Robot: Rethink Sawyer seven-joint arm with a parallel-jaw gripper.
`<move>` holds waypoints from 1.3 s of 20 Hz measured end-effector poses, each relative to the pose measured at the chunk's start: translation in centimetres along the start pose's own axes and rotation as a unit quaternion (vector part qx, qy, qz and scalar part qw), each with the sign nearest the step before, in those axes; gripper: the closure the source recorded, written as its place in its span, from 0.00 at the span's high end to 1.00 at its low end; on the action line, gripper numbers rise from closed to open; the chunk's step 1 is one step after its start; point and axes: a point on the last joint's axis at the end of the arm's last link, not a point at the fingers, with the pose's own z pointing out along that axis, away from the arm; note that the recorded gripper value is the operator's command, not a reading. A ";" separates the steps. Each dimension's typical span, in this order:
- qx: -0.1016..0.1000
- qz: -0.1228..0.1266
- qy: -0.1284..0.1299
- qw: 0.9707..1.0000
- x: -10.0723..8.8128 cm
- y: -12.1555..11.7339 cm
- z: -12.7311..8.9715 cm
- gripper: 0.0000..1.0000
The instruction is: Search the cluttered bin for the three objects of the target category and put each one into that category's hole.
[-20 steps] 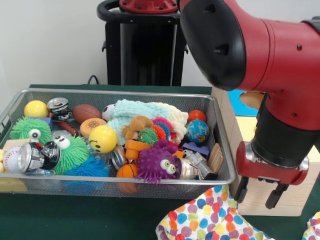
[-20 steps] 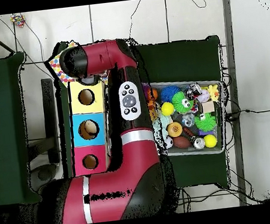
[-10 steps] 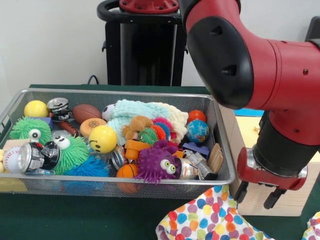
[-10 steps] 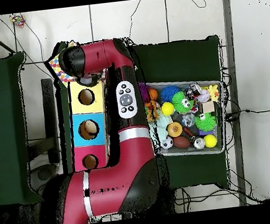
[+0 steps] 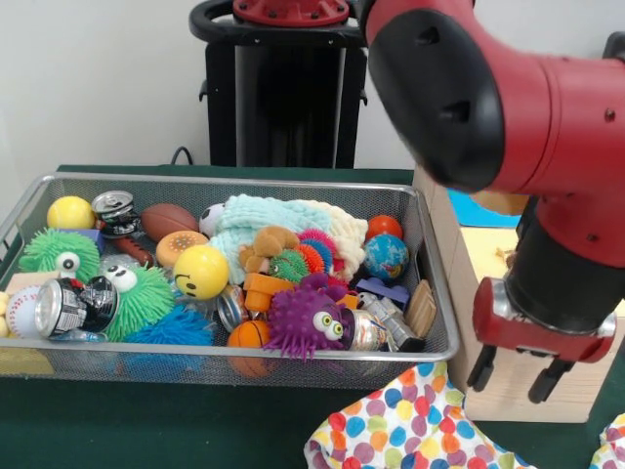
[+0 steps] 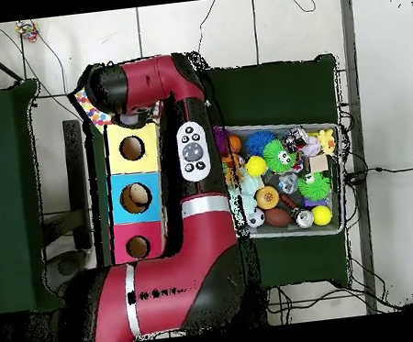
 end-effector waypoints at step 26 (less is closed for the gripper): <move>-0.088 0.020 -0.143 0.986 -3.3 1.0 -9.2 1.00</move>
